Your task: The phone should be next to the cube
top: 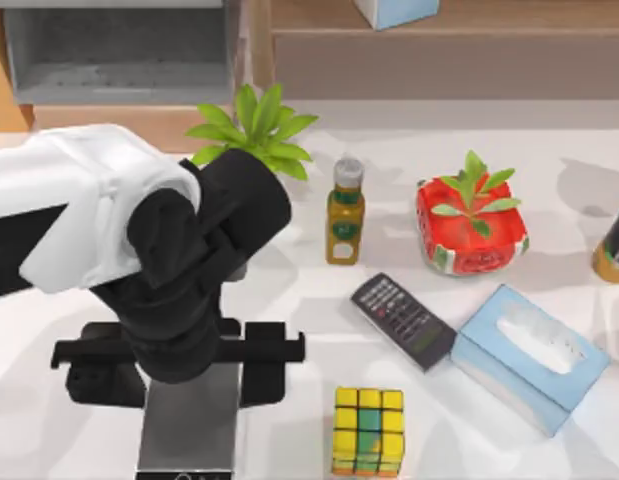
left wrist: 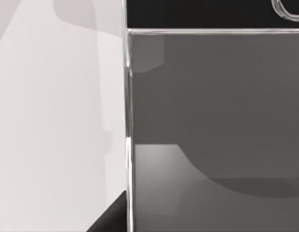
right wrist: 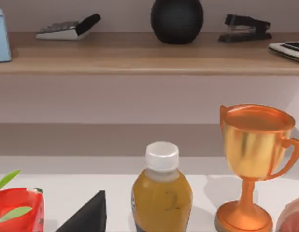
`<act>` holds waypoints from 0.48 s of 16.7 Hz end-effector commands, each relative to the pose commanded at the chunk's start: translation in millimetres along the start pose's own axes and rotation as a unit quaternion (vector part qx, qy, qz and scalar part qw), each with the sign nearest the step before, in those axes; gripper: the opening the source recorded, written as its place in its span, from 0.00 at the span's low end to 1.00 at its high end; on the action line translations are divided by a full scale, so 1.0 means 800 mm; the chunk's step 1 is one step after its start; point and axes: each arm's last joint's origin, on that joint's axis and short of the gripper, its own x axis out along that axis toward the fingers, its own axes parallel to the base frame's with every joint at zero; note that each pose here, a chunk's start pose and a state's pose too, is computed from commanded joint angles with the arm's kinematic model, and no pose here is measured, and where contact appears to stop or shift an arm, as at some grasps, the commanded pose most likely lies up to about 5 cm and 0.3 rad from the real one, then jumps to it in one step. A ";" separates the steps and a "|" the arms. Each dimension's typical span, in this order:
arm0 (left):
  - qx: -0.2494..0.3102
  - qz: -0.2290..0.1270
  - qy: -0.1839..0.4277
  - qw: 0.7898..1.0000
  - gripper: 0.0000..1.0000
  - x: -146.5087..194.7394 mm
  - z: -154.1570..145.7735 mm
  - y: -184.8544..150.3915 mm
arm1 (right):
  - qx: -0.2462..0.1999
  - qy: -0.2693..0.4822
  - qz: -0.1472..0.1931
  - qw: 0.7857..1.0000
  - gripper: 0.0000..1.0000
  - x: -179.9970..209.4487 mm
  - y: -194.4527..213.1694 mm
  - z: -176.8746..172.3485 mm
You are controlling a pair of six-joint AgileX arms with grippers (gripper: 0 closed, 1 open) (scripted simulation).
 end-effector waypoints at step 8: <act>-0.001 -0.003 0.026 1.000 0.00 0.017 -0.006 -0.003 | 0.000 0.000 0.000 1.000 1.00 0.000 0.000 0.000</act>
